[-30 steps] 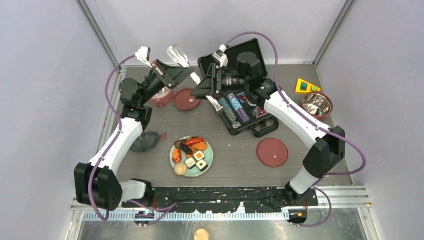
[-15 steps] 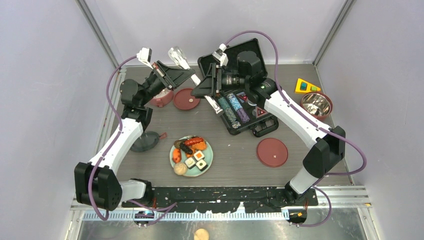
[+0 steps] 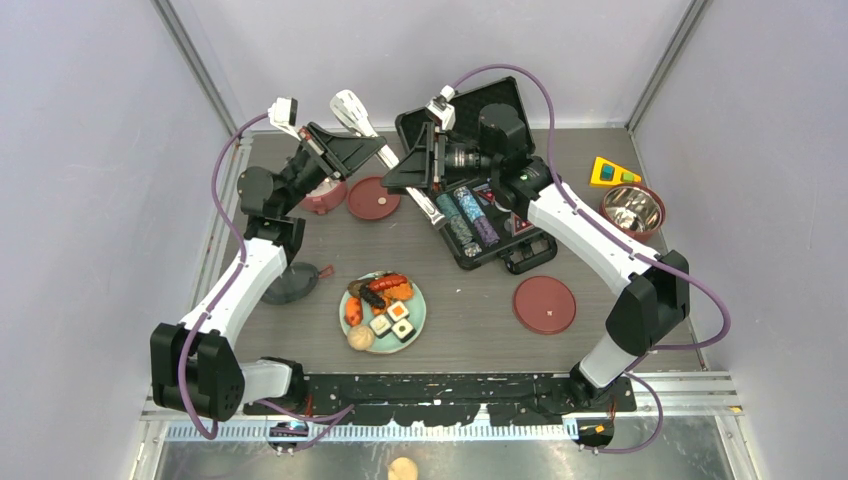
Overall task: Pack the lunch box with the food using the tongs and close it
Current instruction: Pick up the clamp at the center of the board.
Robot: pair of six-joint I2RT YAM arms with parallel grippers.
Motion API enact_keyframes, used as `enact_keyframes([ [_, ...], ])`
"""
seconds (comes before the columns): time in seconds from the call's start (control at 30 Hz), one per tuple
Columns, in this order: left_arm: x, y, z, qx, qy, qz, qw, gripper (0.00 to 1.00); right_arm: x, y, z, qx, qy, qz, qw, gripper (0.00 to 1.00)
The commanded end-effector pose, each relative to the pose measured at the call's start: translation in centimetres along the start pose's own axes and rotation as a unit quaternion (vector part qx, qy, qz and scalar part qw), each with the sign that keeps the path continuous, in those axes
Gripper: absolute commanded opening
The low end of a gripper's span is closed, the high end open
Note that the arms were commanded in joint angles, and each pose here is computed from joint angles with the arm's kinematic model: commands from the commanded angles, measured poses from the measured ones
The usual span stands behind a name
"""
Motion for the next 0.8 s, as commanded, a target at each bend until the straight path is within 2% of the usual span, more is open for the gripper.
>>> enact_keyframes([
  [0.0, 0.0, -1.2, 0.2, -0.032, 0.009, 0.028, 0.999, 0.0, 0.8, 3.4, -1.5, 0.055, -0.027, -0.026, 0.998, 0.58],
  [0.5, -0.1, -1.4, -0.2, -0.023, -0.006, 0.04, 0.999, 0.0, -0.4, 3.2, -1.1, 0.043, -0.017, -0.037, 0.998, 0.63],
  [0.67, -0.1, -1.7, -0.2, -0.023, -0.005, 0.048, 0.999, 0.0, -0.6, 3.2, -1.1, 0.042, -0.015, -0.039, 0.998, 0.63],
  [0.77, -0.1, -2.0, -0.1, -0.026, -0.003, 0.052, 0.998, 0.0, -0.5, 3.5, -1.1, 0.045, -0.015, -0.042, 0.998, 0.59],
])
Point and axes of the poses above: each gripper's point midway between its finger pads, its own x axis back along the fingers, its own y axis along the line the jaws close on, z = x × y, the point moved 2 cm from there along x, back along the fingers, and after that the axes turned 13 degrees about x, right-handed, at the moved point
